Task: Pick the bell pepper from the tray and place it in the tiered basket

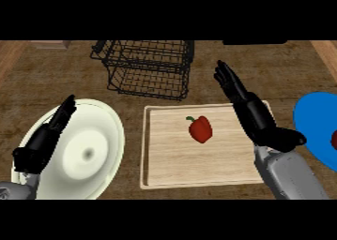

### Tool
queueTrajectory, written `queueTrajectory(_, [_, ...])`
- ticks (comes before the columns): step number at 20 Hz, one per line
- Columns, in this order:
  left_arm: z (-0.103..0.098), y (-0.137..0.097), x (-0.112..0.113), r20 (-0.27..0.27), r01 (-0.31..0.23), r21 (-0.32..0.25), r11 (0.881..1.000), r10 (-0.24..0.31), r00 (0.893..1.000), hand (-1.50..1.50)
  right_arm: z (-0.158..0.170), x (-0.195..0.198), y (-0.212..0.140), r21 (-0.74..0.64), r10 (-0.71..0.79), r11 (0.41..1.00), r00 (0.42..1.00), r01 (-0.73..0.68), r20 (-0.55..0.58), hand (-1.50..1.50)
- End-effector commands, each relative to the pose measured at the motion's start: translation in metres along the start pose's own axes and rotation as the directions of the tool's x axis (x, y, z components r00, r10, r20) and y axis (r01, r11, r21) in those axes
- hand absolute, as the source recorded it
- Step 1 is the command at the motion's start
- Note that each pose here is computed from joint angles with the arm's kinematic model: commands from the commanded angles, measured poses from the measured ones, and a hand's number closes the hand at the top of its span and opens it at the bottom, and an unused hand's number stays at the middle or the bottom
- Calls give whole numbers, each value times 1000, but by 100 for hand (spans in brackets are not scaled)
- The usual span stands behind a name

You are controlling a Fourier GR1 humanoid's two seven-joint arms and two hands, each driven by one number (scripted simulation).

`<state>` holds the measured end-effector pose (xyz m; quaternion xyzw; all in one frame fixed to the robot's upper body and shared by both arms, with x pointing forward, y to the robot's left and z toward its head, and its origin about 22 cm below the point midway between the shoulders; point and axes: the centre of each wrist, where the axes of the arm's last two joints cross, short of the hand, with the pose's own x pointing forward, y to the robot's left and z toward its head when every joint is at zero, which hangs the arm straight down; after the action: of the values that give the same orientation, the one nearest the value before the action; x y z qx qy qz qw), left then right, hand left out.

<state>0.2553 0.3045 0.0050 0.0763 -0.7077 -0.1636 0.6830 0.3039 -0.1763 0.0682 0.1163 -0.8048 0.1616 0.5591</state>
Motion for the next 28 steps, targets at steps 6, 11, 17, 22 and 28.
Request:
queueTrajectory(6, [-24, -50, 21, -139, -279, -12, 960, 275, 951, 0, 40, -9, -42, -4, 46, 999, 956, -47, 289, 150])
queueTrajectory(11, [-21, -61, 22, -184, -342, -41, 939, 330, 926, 0, 83, -69, -27, -548, 172, 833, 978, -81, 117, -150])
queueTrajectory(17, [-25, -72, 36, -203, -330, -34, 943, 317, 927, 0, 99, -41, -24, -300, 401, 885, 910, -355, 106, -150])
queueTrajectory(22, [-32, -66, 43, -191, -324, -16, 946, 316, 930, 0, 125, -20, -13, -253, 605, 755, 792, -604, -84, -150])
queueTrajectory(28, [-29, -52, 39, -197, -311, 6, 950, 306, 932, 0, 131, 7, -8, -182, 771, 537, 567, -824, -291, -150])
